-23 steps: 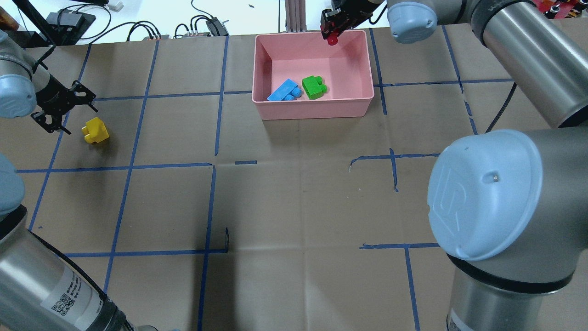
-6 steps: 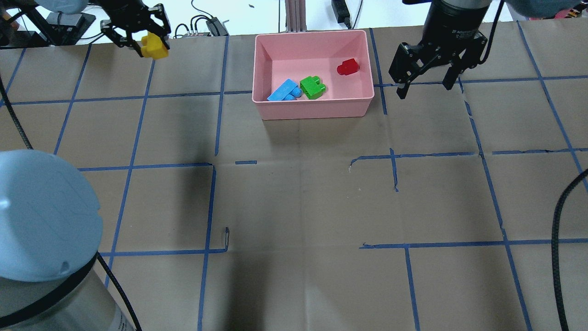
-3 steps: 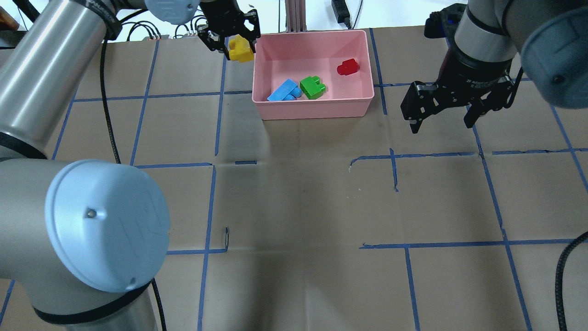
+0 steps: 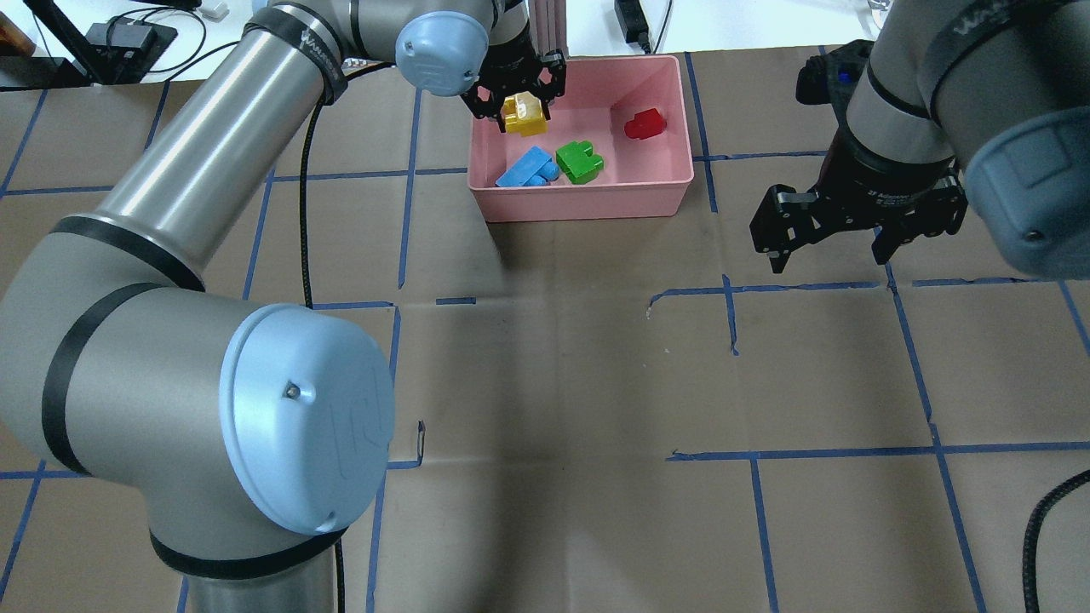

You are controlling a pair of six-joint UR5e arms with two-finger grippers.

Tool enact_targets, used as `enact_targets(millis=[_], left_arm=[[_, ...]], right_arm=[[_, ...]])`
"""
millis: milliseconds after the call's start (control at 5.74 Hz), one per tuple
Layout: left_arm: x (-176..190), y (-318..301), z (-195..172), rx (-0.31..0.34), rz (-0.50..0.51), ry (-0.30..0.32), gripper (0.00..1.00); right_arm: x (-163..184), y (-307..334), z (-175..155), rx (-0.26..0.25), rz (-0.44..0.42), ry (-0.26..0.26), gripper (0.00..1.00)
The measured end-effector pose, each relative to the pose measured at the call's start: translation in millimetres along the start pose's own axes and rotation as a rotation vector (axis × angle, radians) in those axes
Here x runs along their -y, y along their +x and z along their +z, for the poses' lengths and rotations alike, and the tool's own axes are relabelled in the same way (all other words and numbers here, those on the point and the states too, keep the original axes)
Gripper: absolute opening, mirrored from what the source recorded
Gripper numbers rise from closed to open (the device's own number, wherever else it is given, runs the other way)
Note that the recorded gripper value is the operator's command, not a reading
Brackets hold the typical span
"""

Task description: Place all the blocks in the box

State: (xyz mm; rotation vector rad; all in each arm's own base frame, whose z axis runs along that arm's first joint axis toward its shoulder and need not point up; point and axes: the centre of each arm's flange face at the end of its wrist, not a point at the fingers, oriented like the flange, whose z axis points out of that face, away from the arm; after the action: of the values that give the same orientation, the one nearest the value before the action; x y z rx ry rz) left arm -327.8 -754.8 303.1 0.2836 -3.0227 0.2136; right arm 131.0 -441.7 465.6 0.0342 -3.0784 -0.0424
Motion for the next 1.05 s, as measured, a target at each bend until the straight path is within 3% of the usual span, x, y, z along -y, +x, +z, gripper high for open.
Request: enact_targets(millis=[174, 523, 697, 1045], left_arm=[[5.4, 4.5, 3.1, -0.008, 0.003, 0.073, 1.00], [5.7, 5.7, -8.2, -0.011, 0.011, 0.103, 1.00], [1.7, 2.0, -29.6, -0.007, 0.014, 0.095, 1.00], [-8.5, -45.0, -75.1, 0.037, 0.042, 0.022, 0.99]], right_arm=[[4.0, 0.0, 0.9, -0.002, -0.001, 0.019, 1.00], [8.6, 0.1, 4.9, -0.006, -0.002, 0.044, 1.00], [9.1, 0.1, 5.6, -0.007, -0.002, 0.045, 1.00], [9.1, 0.2, 5.4, -0.007, -0.002, 0.047, 1.00]])
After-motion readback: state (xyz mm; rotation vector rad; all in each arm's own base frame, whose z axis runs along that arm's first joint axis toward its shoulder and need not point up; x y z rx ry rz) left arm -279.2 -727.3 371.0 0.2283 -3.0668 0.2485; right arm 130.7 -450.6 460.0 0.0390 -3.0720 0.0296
